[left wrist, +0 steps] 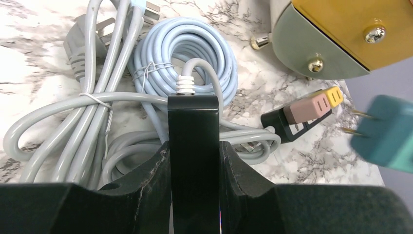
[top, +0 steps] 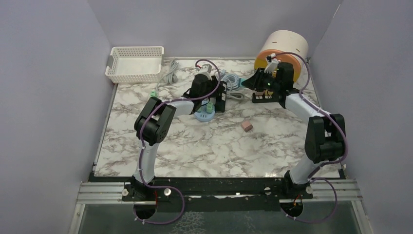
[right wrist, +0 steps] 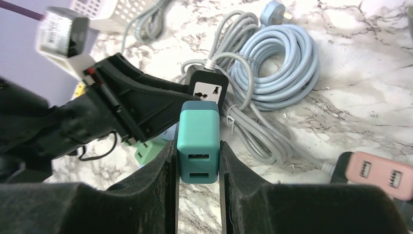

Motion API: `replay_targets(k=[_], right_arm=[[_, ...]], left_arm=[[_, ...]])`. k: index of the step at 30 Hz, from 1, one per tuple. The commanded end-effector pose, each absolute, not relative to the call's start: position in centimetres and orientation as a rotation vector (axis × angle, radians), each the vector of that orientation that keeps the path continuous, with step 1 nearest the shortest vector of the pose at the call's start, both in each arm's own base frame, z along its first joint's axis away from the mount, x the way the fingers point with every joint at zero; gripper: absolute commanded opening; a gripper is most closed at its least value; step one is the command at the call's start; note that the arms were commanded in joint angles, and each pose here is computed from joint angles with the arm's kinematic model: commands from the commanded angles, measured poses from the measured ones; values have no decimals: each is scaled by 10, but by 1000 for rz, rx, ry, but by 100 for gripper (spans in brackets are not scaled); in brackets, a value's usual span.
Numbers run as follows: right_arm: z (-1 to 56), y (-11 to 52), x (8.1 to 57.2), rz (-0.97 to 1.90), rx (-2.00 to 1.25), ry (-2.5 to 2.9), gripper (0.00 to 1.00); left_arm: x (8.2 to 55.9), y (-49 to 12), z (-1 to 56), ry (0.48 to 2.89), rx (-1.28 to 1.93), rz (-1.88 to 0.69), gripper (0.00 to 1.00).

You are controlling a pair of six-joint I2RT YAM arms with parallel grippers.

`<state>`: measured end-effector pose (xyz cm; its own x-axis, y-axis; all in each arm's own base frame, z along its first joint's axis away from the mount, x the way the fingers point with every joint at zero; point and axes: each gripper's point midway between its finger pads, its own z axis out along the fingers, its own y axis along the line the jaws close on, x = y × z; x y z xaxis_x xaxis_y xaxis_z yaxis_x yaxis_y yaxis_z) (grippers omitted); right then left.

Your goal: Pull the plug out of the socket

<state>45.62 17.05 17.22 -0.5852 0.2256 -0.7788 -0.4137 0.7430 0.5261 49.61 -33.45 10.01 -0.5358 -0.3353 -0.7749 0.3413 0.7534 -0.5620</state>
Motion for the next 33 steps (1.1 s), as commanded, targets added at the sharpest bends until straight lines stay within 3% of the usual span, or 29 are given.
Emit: replay_targets(k=[1, 4, 13, 14, 19, 21, 33], right_arm=[[175, 148, 441, 1043, -61, 1986, 1], [164, 146, 422, 1174, -48, 1999, 1], [85, 128, 368, 1035, 107, 2238, 2], [71, 126, 357, 1018, 136, 2277, 10], [43, 120, 334, 974, 178, 2348, 84], [43, 120, 332, 970, 177, 2346, 98], [48, 119, 338, 957, 164, 2333, 100]], left_arm=[[508, -297, 58, 2053, -57, -638, 0], [507, -301, 58, 2054, -45, -657, 0], [502, -311, 69, 1953, -21, -757, 0], [502, -313, 69, 1946, -12, -766, 0], [503, -331, 61, 1928, 68, -813, 0], [502, -340, 59, 1896, 126, -821, 0], [509, -371, 47, 1840, 246, -840, 0]])
